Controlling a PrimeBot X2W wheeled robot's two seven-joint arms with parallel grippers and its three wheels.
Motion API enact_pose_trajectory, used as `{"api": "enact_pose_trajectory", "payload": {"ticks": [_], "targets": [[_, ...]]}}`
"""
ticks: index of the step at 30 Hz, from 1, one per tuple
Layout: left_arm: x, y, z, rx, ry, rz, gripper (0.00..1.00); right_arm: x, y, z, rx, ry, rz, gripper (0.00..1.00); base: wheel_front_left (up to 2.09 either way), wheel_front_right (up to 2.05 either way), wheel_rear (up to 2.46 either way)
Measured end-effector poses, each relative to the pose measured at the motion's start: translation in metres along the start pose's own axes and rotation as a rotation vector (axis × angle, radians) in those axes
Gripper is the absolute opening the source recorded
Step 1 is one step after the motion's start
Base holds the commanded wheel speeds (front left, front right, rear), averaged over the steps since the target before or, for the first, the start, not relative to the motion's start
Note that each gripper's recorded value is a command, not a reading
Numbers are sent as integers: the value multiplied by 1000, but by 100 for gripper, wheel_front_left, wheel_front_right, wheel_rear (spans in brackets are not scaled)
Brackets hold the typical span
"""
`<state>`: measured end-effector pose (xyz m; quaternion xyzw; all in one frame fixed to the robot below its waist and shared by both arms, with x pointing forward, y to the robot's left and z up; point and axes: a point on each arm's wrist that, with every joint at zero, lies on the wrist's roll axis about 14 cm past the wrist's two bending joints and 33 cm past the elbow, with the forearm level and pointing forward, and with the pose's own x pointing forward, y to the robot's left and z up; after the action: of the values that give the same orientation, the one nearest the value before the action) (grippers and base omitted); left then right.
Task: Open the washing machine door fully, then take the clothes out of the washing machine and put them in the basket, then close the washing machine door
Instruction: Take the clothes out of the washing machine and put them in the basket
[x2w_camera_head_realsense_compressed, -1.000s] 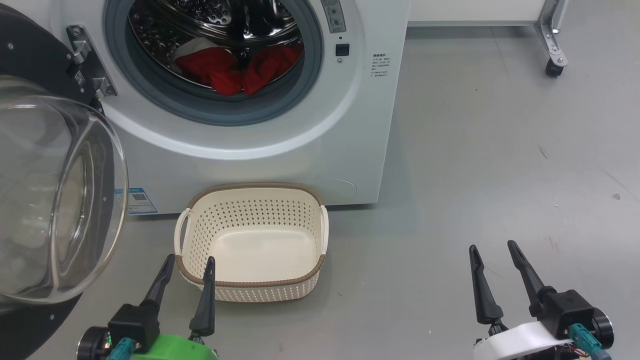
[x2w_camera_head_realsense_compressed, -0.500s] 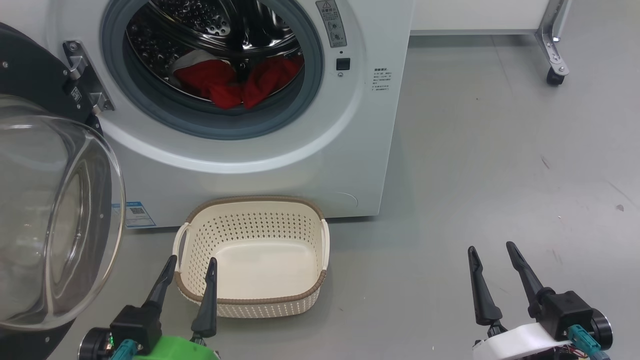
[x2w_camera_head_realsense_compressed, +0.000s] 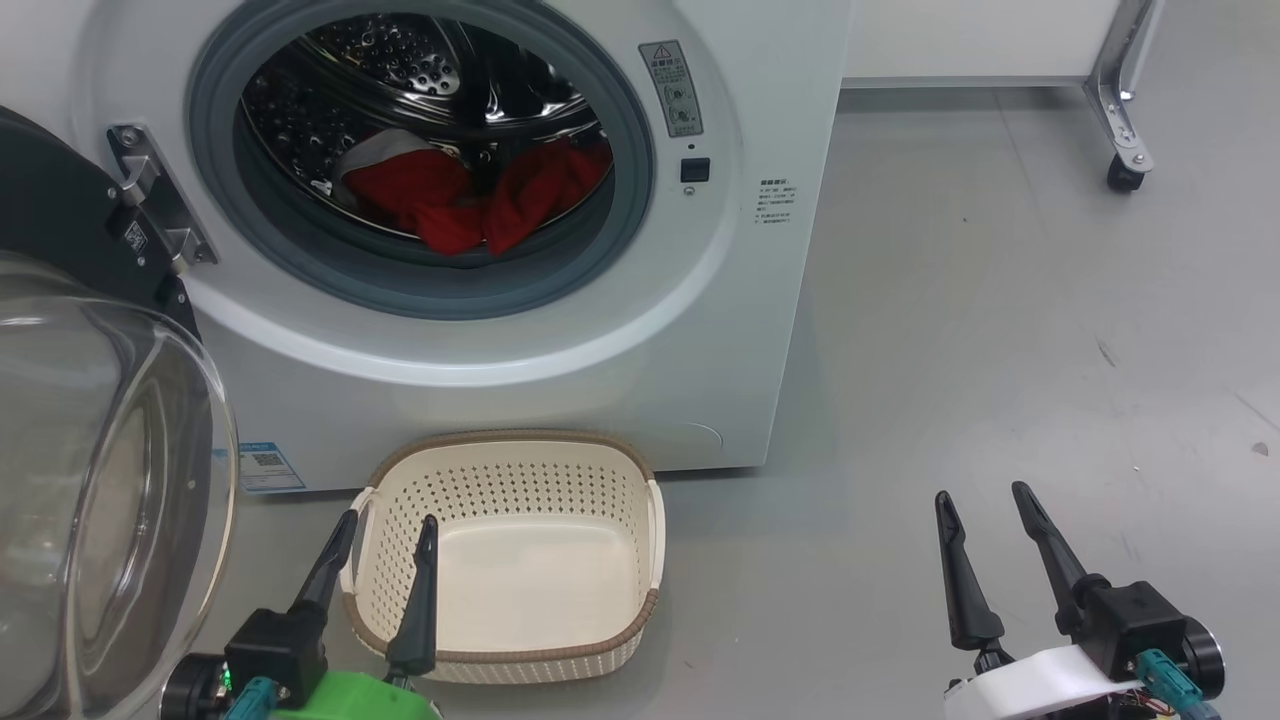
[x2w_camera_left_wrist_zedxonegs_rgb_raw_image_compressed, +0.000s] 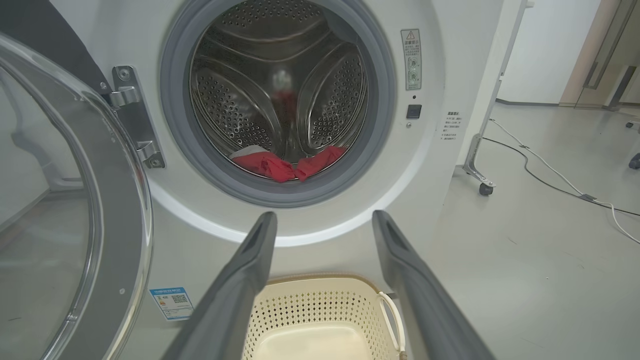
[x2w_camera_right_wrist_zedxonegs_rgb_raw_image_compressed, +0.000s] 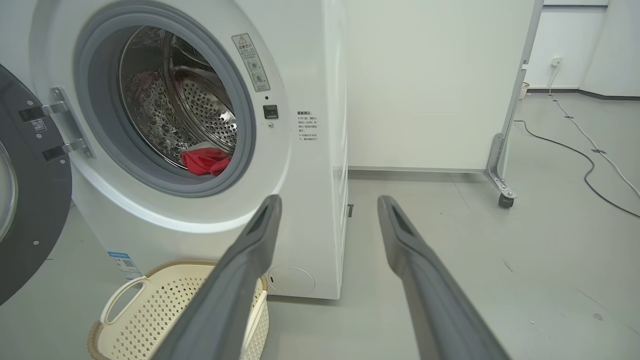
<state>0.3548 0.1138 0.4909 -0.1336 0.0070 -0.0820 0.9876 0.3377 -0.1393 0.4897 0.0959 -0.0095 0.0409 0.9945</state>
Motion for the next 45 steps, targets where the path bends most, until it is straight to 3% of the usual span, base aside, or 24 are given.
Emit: {"api": "enact_pose_trajectory", "payload": {"ticks": [45], "targets": [[5, -4, -17, -16, 65, -9, 100, 7, 1, -11, 20, 37, -2, 100, 13, -13, 0]]}}
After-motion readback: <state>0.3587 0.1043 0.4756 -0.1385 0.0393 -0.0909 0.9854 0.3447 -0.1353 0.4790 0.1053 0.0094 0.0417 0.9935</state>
